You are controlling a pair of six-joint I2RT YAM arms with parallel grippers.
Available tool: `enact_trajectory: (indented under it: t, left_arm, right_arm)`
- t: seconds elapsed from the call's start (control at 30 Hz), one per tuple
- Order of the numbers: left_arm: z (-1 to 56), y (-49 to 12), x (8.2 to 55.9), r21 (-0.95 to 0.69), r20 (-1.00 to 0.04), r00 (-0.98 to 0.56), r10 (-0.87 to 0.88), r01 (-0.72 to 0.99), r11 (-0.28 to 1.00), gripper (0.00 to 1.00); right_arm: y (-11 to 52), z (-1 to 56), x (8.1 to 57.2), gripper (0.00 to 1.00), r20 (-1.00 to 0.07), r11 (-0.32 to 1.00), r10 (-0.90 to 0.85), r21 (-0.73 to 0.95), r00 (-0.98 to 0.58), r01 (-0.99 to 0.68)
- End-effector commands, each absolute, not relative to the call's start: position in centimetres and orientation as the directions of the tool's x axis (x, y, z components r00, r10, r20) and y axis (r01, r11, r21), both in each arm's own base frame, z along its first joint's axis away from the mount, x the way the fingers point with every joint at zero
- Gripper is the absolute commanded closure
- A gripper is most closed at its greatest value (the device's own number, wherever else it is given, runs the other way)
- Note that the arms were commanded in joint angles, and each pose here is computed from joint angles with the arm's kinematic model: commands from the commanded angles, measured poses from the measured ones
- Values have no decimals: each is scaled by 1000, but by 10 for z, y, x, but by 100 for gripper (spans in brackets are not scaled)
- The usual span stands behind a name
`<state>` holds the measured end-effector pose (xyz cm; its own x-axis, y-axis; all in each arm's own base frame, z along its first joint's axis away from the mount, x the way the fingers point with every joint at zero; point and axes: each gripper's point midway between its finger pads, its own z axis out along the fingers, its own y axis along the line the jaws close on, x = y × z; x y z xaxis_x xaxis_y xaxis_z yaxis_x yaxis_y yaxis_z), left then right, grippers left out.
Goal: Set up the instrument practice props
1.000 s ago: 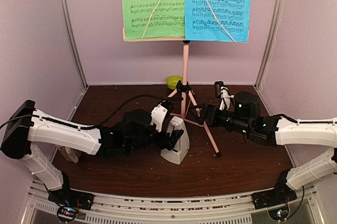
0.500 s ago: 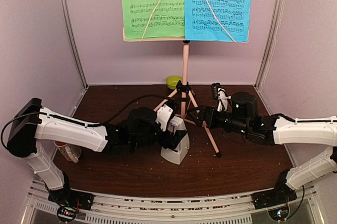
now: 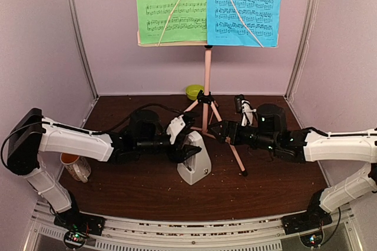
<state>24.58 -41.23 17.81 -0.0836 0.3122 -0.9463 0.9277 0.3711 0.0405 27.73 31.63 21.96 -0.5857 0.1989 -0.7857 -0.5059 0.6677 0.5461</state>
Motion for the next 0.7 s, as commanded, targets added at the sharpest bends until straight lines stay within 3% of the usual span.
enact_trajectory:
  t: [0.0, 0.27, 0.67]
  left_arm:
    - [198, -418, 221, 184, -946, 124, 301, 966, 181, 33]
    - [206, -390, 229, 131, -970, 51, 239, 933, 334, 21]
    - [221, -394, 247, -63, -991, -109, 80, 896, 441, 34]
  right_arm:
    - [325, 232, 278, 5, -787, 642, 204, 556, -582, -528]
    - [336, 228, 277, 7, -780, 625, 181, 562, -600, -542]
    - [358, 221, 276, 14, -755, 559, 170, 603, -633, -569]
